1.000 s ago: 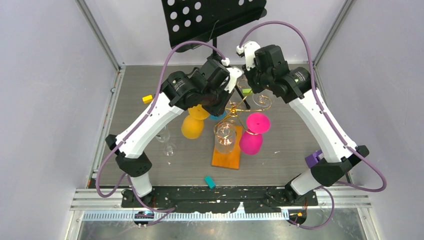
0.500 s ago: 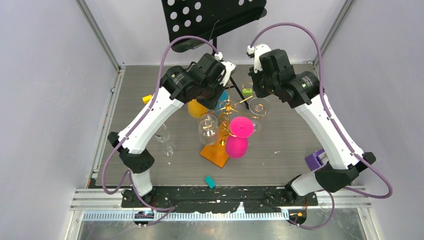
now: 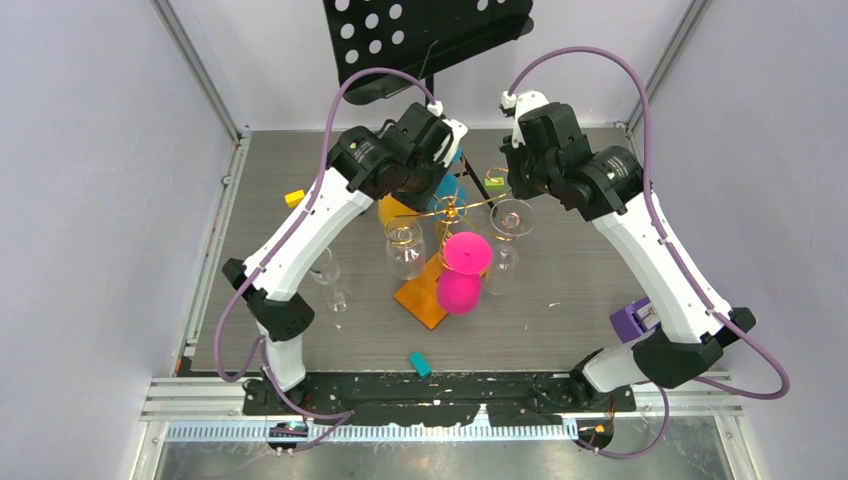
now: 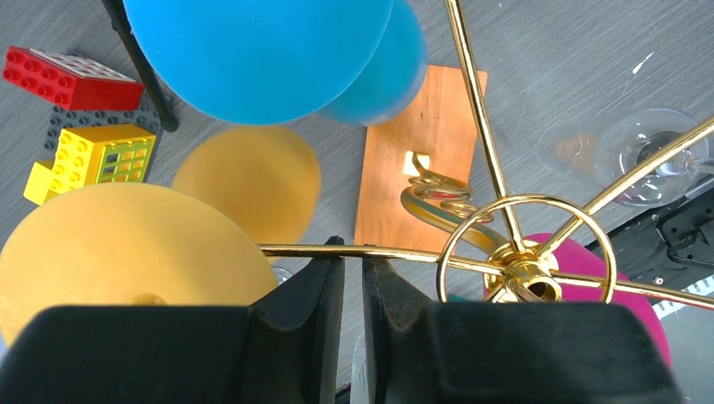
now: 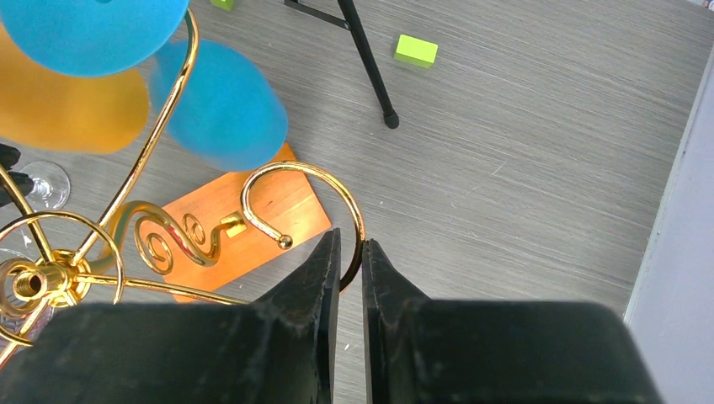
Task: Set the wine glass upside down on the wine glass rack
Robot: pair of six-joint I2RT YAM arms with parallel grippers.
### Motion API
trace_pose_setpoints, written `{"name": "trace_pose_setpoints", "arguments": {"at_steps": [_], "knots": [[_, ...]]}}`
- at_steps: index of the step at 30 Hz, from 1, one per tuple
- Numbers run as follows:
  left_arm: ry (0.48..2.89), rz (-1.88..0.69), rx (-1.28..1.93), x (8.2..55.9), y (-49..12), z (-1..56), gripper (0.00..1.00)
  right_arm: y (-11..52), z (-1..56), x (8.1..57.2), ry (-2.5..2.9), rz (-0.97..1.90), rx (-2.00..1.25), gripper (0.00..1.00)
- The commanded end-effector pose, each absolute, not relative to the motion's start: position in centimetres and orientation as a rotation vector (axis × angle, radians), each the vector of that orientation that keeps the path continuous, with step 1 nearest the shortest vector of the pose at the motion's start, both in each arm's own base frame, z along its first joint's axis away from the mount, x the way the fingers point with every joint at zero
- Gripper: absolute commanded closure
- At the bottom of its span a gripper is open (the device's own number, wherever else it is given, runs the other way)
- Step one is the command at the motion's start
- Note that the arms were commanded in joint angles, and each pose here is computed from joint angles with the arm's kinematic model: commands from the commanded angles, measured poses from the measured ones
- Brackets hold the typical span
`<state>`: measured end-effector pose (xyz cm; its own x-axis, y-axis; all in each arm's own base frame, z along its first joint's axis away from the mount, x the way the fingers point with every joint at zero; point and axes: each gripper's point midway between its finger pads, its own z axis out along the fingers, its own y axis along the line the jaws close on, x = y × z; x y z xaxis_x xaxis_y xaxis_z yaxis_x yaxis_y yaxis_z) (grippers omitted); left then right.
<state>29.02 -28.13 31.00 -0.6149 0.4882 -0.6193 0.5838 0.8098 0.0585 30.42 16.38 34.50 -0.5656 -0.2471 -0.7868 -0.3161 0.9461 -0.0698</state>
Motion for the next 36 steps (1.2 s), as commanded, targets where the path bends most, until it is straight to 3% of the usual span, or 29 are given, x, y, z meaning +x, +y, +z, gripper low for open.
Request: {"name": "trace_pose_setpoints", "arguments": {"at_steps": [1,26,36], "knots": [[2.243,-0.155,0.721,31.9,-27.7,33.2,0.83,16.8,34.6,27.0,2.239,0.152,-0.482,0.92],[2.215,-0.176,0.692,34.1,-28.0,33.8,0.81,17.8,33.5,23.8,2.316,0.139,-0.484,0.87],[2.229,-0.174,0.695,34.0,-27.9,33.4,0.81,18.0,33.1,23.9,2.322,0.113,-0.484,0.68]]}}
